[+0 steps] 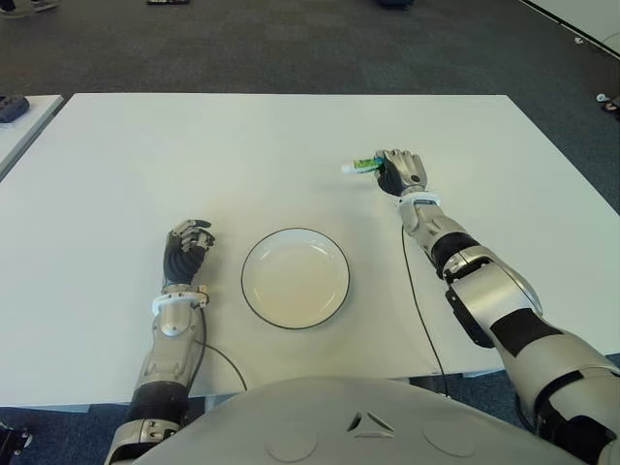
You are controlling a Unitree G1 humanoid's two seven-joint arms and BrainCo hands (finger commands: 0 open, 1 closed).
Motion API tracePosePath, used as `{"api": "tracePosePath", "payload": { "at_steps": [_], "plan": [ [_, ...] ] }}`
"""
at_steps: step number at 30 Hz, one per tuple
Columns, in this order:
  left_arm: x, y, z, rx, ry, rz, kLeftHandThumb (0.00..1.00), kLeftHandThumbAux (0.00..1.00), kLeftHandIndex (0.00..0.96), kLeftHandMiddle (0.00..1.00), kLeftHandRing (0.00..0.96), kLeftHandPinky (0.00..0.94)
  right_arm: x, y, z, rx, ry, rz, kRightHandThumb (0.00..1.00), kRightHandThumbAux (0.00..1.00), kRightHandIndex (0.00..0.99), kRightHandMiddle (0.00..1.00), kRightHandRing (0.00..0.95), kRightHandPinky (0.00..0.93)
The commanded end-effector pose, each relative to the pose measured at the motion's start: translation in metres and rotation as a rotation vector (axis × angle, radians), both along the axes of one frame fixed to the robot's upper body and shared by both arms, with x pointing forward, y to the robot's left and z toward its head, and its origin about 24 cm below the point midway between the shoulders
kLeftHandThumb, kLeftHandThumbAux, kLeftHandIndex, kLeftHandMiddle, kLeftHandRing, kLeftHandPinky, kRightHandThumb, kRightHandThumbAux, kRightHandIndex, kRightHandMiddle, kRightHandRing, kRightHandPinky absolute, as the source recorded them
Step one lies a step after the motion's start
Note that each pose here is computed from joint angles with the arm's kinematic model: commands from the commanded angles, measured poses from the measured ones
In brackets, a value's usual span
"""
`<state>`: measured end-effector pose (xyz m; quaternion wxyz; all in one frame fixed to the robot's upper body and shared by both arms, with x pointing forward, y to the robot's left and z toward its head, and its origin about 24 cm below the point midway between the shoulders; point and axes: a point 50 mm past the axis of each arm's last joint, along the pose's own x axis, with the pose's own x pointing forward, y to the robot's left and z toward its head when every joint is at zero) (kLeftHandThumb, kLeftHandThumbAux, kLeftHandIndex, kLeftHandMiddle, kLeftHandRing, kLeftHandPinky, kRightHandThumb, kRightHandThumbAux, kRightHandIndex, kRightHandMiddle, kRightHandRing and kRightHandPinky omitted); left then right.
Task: Put the toothpaste on the table into the plate.
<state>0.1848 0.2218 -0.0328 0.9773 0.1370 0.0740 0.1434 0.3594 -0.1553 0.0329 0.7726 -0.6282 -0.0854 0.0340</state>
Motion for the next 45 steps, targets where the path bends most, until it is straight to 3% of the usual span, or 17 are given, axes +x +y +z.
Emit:
{"api": "tracePosePath", "payload": {
  "at_steps": [1,14,24,30,35,40,45],
  "plan": [
    [-0.002,0.0,-0.009,0.009,0.068,-0.016,0.706,0.717,0.434,0.583,0.577,0.529,0.002,0.008,0.011,0.041,-0.076,0.051,0.715,0.715,0.441,0.846,0.845,0.863],
    [0.0,-0.001,-0.008,-0.009,0.058,-0.008,0.704,0.718,0.433,0.571,0.563,0.526,-0.004,0.034,0.034,0.131,-0.227,0.205,0.719,0.715,0.44,0.859,0.853,0.86],
    [0.001,-0.002,-0.009,0.0,0.051,-0.007,0.705,0.717,0.432,0.572,0.565,0.525,-0.027,0.054,0.046,0.193,-0.238,0.345,0.719,0.716,0.44,0.858,0.85,0.857],
    [0.0,-0.003,-0.01,-0.005,0.044,-0.011,0.706,0.717,0.433,0.574,0.569,0.531,-0.058,0.075,0.049,0.232,-0.214,0.551,0.721,0.716,0.44,0.863,0.86,0.875],
    [0.0,-0.003,-0.009,-0.003,0.043,-0.011,0.706,0.717,0.433,0.573,0.569,0.529,-0.074,0.085,0.044,0.263,-0.167,0.686,0.723,0.715,0.44,0.865,0.862,0.877],
    [0.001,-0.004,-0.009,-0.002,0.04,-0.01,0.706,0.717,0.433,0.573,0.569,0.53,-0.089,0.089,0.037,0.258,-0.134,0.83,0.725,0.714,0.44,0.862,0.858,0.869],
    [0.001,-0.004,-0.009,-0.006,0.04,-0.007,0.706,0.717,0.432,0.573,0.57,0.526,-0.1,0.09,0.033,0.224,-0.112,0.917,0.725,0.713,0.441,0.861,0.854,0.863]
  ]
}}
